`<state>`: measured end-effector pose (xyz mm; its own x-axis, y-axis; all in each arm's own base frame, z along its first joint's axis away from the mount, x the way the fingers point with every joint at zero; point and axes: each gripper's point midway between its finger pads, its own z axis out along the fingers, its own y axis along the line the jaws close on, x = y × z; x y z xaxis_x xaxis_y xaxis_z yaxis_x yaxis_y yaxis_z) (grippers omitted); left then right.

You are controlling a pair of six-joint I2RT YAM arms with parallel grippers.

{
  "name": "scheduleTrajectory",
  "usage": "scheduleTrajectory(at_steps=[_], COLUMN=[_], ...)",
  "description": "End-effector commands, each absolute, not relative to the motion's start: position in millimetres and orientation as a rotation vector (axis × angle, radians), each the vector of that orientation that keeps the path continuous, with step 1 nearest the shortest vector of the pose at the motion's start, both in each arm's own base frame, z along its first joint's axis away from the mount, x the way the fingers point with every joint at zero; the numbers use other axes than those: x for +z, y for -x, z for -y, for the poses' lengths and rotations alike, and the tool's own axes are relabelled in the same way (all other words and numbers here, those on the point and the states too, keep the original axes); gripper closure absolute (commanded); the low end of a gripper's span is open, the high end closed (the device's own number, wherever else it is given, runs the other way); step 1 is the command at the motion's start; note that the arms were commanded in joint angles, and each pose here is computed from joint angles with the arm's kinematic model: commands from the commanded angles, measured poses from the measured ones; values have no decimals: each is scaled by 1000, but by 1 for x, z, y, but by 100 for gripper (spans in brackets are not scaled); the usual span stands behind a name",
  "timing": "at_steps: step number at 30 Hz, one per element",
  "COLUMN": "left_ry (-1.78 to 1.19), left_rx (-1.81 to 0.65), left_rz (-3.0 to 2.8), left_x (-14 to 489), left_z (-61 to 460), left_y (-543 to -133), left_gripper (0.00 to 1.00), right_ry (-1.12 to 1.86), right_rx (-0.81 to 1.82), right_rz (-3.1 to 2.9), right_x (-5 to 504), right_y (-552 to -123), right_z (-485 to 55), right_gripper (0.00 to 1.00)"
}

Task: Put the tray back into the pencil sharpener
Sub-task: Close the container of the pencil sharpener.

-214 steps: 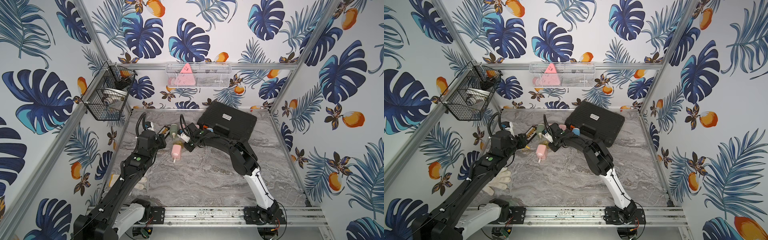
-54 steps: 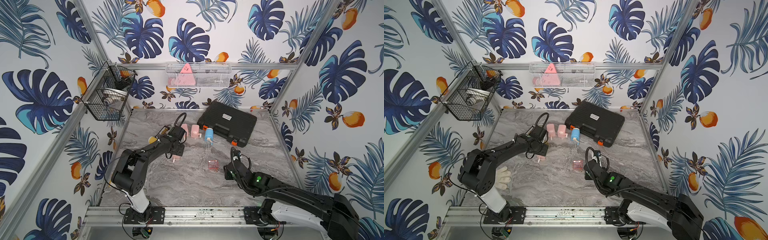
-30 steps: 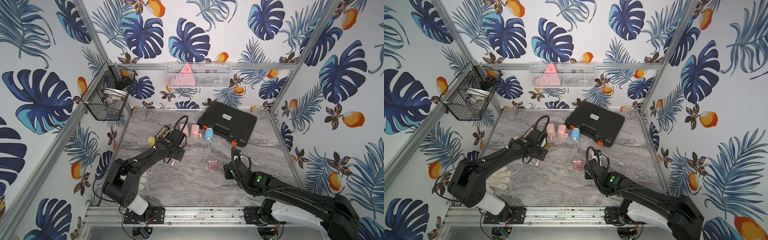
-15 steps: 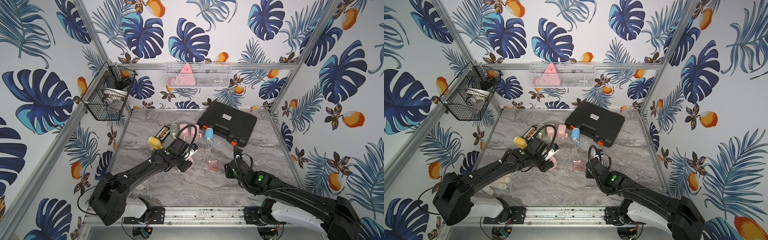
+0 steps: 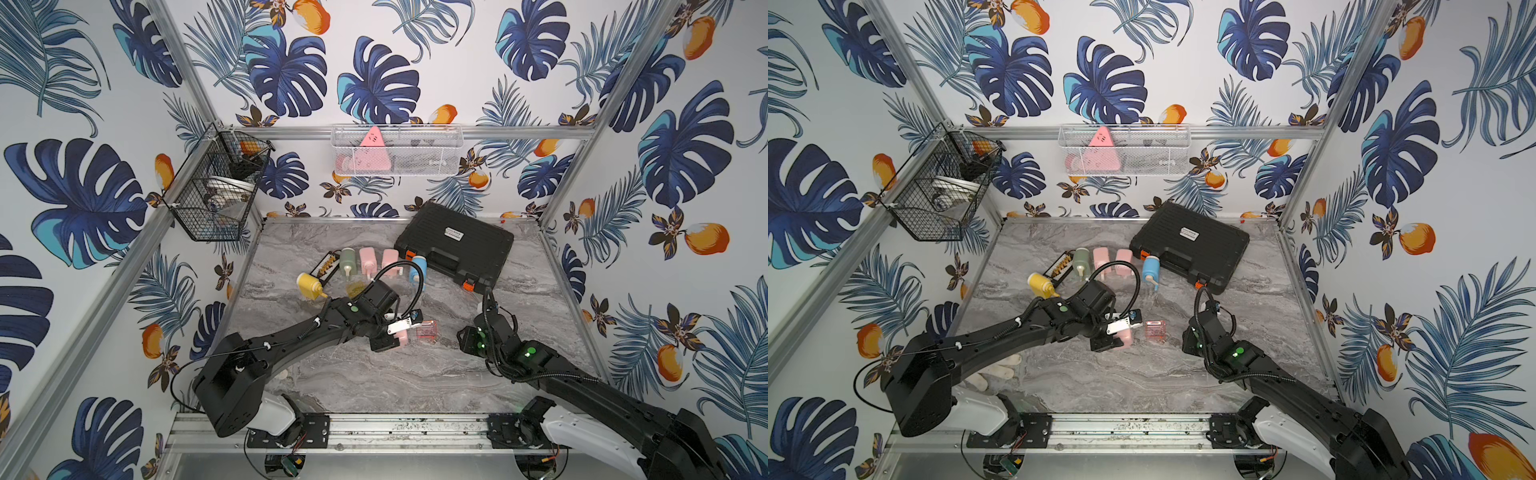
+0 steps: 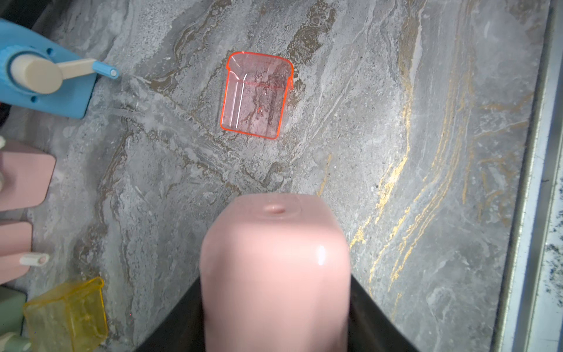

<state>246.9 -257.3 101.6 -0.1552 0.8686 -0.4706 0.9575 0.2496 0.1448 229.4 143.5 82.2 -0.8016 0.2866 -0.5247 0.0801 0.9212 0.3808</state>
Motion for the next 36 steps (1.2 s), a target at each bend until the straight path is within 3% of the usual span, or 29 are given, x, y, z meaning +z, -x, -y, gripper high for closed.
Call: scheduleTrajectory(at_steps=[1,13,36], left_ry=[-1749,-1787,-1780], left_rx=[-260,-220,-187], left_rz=[-1971,-1953,-1994], left_x=[103,85,64], left_z=[271,288,291], left_y=[-252,-273,-284], left_gripper=[57,56,57], right_ry=[-267,-351,-217], right_rx=[556,703,928], right_rz=[-2497,-2554,-2644], right_x=[84,67,39], right_y=[-234,-260,-278], right_z=[-157,-176,-225], right_gripper=[57,62,70])
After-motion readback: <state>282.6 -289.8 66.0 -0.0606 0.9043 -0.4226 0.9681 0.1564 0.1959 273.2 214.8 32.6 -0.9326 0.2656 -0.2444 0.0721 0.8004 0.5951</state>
